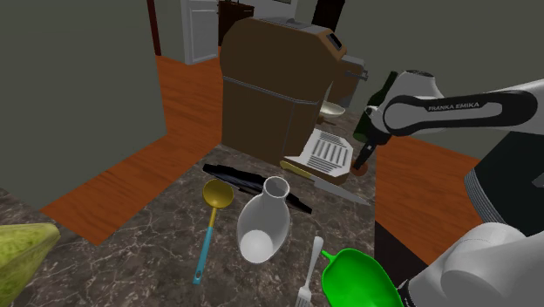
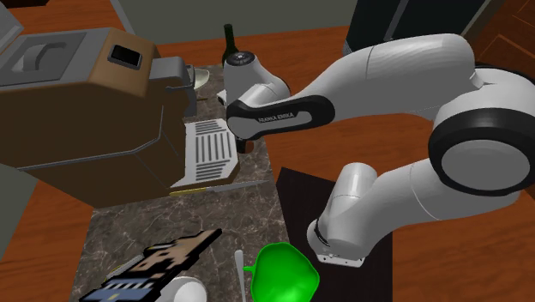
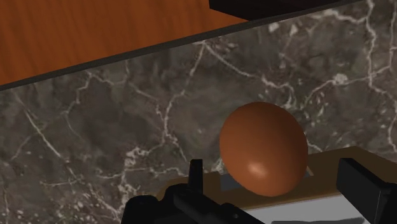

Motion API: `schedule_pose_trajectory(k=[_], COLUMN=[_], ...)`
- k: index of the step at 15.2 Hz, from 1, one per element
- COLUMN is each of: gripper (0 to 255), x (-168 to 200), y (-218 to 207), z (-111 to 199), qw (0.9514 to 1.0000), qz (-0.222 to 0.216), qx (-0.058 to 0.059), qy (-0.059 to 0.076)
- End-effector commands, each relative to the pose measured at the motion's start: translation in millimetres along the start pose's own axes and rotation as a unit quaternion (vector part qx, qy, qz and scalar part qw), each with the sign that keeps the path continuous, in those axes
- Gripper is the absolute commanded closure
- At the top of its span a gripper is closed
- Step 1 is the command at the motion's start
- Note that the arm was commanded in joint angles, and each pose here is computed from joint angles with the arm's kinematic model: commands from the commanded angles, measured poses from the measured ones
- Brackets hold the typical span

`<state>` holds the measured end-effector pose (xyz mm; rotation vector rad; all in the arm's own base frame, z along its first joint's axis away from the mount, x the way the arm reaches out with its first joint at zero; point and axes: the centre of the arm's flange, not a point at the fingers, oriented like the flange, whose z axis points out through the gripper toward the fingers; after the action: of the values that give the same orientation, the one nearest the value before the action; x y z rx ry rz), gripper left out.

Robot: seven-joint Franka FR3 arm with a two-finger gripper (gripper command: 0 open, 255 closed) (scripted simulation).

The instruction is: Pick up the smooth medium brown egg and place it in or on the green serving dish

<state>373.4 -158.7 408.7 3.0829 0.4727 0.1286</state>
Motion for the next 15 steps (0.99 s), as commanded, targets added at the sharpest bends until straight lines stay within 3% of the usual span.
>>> schedule_pose_trajectory(k=[1, 6, 7, 15], gripper=[0, 0, 255, 255], x=[0.2, 0.2, 0.2, 0.2], y=[0.8, 0.8, 0.8, 0.9], z=[2.4, 2.3, 2.3, 2.3], qw=[1.0, 1.0, 1.0, 1.0], qz=[0.0, 0.0, 0.0, 0.0], qx=[0.0, 0.0, 0.0, 0.0], qy=[0.0, 0.0, 0.0, 0.0])
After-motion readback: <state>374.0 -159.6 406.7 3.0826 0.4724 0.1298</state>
